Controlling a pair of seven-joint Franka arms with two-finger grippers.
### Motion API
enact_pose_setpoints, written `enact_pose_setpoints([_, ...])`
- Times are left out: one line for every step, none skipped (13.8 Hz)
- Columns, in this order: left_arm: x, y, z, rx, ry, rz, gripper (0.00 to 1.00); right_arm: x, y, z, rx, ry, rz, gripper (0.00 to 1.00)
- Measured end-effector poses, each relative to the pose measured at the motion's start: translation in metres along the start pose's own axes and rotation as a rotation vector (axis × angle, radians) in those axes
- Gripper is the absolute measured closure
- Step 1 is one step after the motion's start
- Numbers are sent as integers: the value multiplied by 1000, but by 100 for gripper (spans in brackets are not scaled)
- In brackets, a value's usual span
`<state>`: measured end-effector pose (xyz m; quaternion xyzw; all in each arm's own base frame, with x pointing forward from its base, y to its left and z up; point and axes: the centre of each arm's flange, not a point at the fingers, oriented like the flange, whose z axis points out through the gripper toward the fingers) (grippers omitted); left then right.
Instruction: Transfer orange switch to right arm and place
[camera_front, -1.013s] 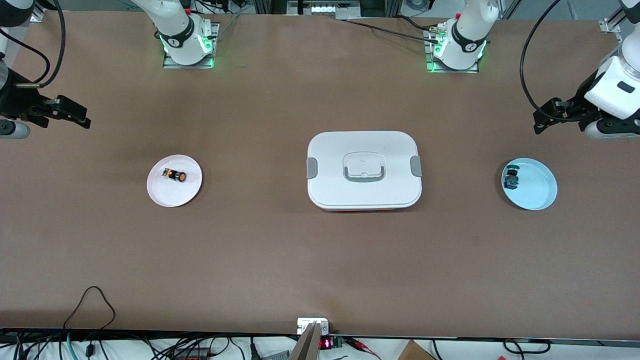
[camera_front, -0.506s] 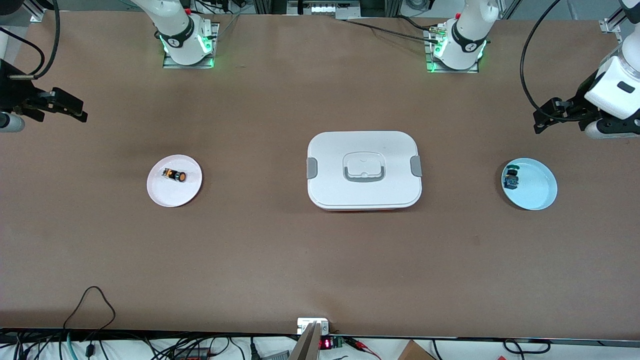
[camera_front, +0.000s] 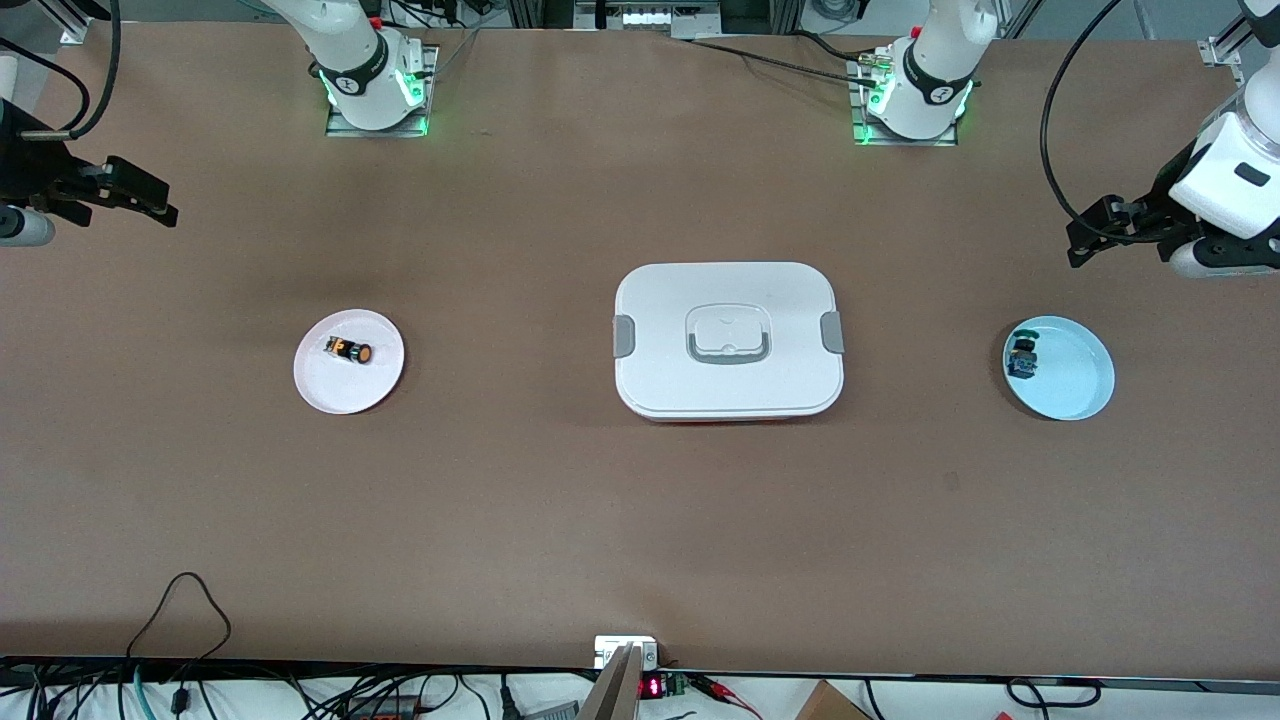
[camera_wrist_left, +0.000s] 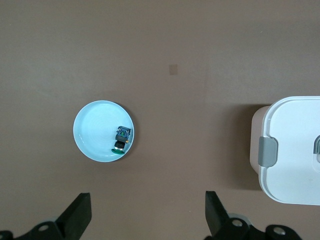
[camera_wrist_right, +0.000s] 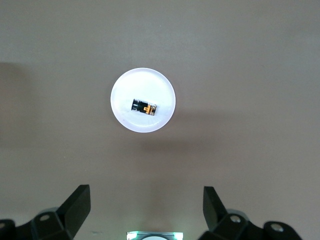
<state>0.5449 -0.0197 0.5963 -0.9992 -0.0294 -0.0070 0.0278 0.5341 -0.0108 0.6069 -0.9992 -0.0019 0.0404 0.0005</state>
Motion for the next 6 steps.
enact_pose_setpoints([0,0,0,0,0,0,0,-1,0,-1,0,3,-1,0])
enact_pose_setpoints([0,0,0,0,0,0,0,-1,0,-2,0,4,-1,0])
enact_pose_setpoints([0,0,0,0,0,0,0,-1,-1,-2,0,4,-2,0])
enact_pose_setpoints([0,0,0,0,0,0,0,-1,-2,-2,0,4,-3,0])
enact_pose_setpoints([0,0,0,0,0,0,0,-1,-3,-2,0,4,-5,0])
enact_pose_setpoints([0,0,0,0,0,0,0,-1,-3,-2,0,4,-7,0])
